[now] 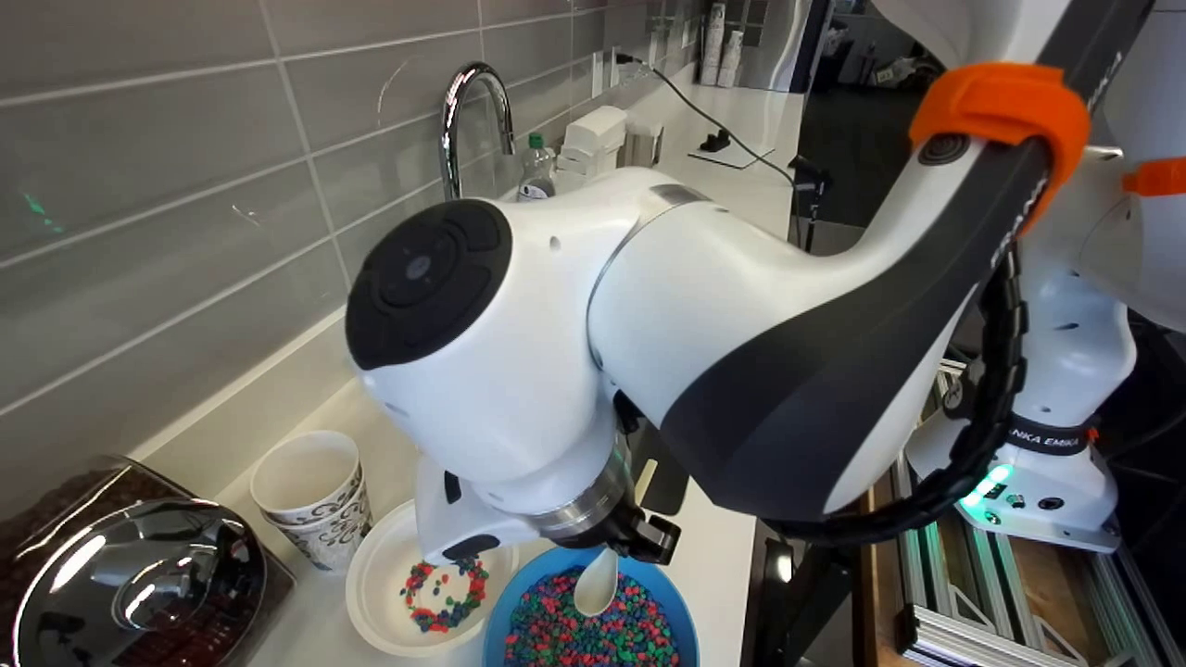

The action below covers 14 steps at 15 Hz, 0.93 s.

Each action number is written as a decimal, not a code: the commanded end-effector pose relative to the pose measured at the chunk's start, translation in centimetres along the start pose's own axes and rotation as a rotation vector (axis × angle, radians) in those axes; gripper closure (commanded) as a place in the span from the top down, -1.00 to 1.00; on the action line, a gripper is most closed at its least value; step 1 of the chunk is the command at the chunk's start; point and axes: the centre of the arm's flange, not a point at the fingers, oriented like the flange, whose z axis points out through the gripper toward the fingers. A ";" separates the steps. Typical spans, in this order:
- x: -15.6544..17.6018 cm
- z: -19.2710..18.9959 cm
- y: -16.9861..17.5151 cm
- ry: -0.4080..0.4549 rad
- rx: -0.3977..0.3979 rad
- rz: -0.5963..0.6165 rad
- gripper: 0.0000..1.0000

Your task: Stir the content of the blue bowl with the spoon

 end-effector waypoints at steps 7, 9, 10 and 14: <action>1.3 0.9 -1.0 0.038 0.023 -0.084 -0.92; 1.5 1.2 -0.9 0.036 0.027 -0.094 -0.92; 1.7 1.3 -0.8 0.037 0.028 -0.103 -0.92; 2.2 1.7 -0.4 0.039 0.035 -0.123 -0.69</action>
